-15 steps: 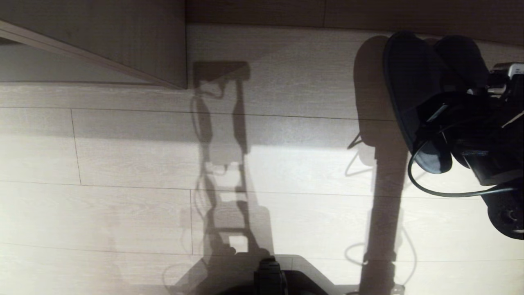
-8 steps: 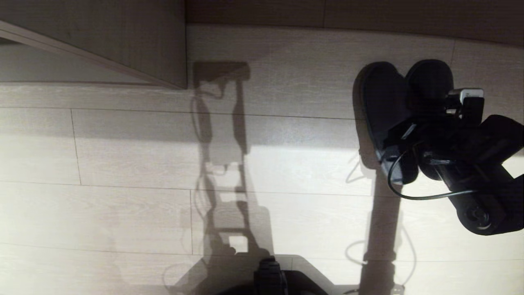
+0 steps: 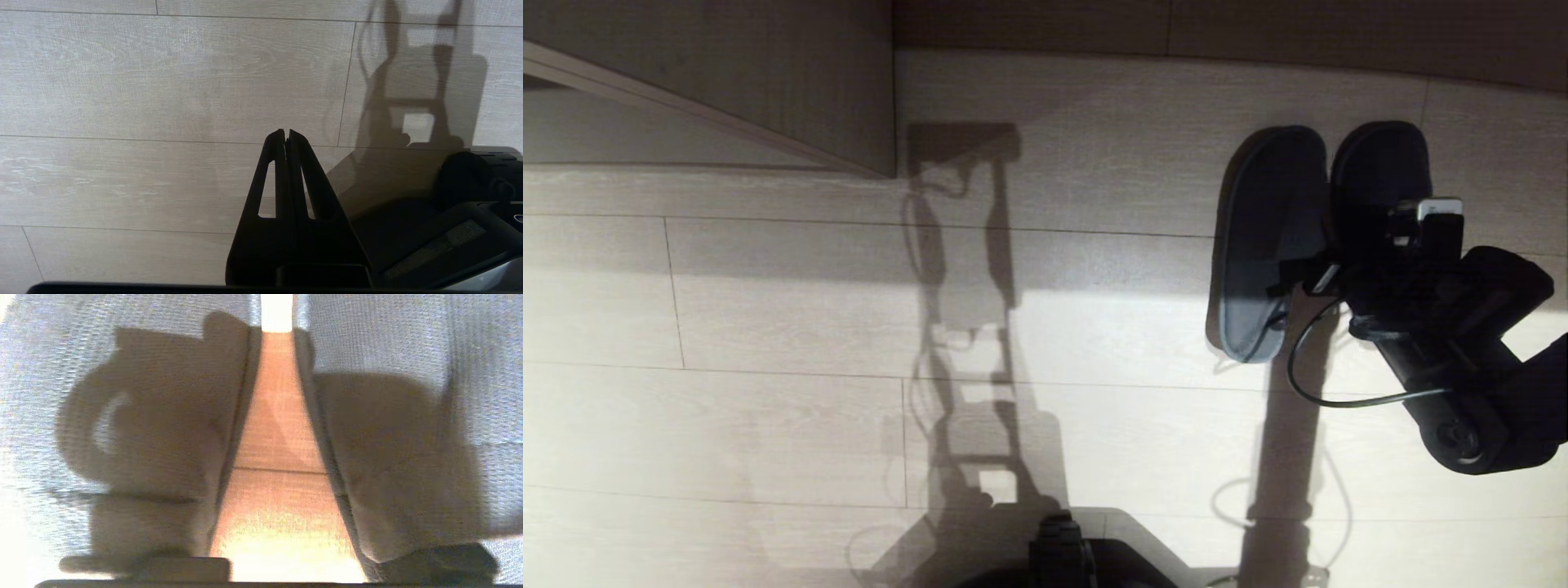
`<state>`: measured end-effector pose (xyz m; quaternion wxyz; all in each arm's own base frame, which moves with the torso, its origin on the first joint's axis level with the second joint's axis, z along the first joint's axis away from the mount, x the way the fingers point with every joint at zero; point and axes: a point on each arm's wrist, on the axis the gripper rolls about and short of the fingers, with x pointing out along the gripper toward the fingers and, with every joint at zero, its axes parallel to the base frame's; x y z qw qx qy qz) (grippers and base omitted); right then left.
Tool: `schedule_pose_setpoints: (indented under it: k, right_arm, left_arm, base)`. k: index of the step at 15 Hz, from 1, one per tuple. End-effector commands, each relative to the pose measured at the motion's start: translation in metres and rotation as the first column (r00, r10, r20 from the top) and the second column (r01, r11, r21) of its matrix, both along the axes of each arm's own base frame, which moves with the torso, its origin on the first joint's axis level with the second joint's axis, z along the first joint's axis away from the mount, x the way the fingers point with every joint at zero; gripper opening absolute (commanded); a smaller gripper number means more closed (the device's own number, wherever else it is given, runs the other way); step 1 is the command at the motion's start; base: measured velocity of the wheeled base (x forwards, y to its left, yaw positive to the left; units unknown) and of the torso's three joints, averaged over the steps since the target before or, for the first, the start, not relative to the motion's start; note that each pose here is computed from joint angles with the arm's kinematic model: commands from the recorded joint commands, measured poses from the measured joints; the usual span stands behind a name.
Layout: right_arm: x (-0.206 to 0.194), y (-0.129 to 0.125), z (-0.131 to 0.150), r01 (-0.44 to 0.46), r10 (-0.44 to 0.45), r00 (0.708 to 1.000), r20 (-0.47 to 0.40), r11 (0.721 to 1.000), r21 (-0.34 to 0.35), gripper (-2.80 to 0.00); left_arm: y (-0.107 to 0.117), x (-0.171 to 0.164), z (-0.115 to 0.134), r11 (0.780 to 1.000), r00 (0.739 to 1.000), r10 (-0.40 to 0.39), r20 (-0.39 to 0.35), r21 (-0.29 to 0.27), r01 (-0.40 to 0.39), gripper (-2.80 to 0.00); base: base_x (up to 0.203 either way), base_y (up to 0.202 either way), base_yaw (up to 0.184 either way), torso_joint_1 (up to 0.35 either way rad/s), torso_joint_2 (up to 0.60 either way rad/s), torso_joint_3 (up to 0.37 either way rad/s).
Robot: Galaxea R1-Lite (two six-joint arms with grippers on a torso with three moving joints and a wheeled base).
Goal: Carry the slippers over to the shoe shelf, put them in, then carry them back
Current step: Place the slippers on the floor
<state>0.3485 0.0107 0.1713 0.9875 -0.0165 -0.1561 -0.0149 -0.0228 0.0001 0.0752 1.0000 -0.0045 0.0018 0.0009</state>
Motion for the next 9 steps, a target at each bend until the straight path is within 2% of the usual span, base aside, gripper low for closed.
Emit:
schedule_pose_setpoints:
  k: [1, 6, 9]
  right_arm:
    - [-0.004, 0.000, -0.003, 0.000, 0.000, 1.000, -0.015, 1.000, -0.004, 0.00]
    - [-0.026, -0.001, 0.016, 0.001, -0.001, 1.000, 0.020, 1.000, -0.005, 0.00]
    - [-0.037, -0.001, 0.017, 0.000, 0.000, 1.000, 0.009, 1.000, -0.007, 0.00]
  left_arm:
    - [0.000, 0.000, 0.000, 1.000, 1.000, 0.001, 0.001, 0.000, -0.001, -2.80]
    - [0.000, 0.000, 0.000, 1.000, 1.000, 0.001, 0.001, 0.000, -0.001, -2.80]
    - [0.000, 0.000, 0.000, 1.000, 1.000, 0.000, -0.001, 0.001, 0.000, -2.80]
  base:
    - [0.000, 0.000, 0.000, 0.000, 0.00, 0.000]
    - [0.000, 0.000, 0.000, 0.000, 0.00, 0.000]
    - [0.000, 0.000, 0.000, 0.000, 0.00, 0.000]
